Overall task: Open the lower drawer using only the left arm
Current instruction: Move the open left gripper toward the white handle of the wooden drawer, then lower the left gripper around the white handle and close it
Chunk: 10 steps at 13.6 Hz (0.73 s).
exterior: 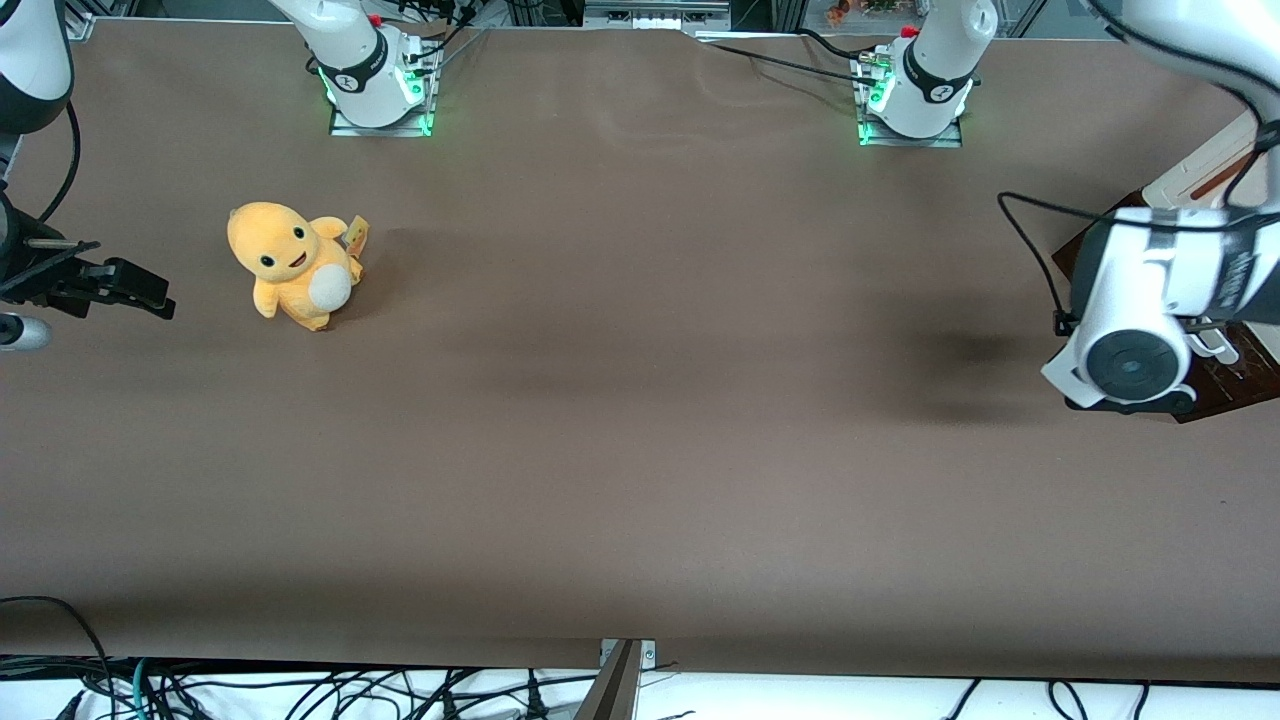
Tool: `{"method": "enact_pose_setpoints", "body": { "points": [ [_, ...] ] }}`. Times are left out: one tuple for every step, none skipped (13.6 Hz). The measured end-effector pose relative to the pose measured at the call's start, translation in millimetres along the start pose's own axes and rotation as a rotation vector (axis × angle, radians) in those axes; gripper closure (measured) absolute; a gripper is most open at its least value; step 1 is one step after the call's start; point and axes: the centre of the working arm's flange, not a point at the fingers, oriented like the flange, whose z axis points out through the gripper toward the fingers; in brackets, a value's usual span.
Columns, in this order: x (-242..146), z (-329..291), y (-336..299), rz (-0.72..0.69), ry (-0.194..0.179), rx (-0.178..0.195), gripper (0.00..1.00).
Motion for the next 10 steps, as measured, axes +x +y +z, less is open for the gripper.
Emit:
{"method": "enact_pose_setpoints", "body": {
  "points": [
    [6,7,5,-0.013,-0.013,0.045,0.0],
    [12,15,9,-0.023,-0.027,0.089,0.0],
    [19,25,14,-0.032,-0.041,0.136,0.0],
    [27,34,18,-0.035,-0.05,0.182,0.0],
    [34,44,22,-0.033,-0.059,0.226,0.0],
    [40,53,27,-0.033,-0.068,0.262,0.0],
    [46,61,31,-0.032,-0.077,0.292,0.0],
    [50,69,33,-0.035,-0.085,0.328,0.0],
    [54,76,35,-0.037,-0.096,0.372,0.0],
    [58,85,39,-0.042,-0.11,0.416,0.0]
  ]
}}
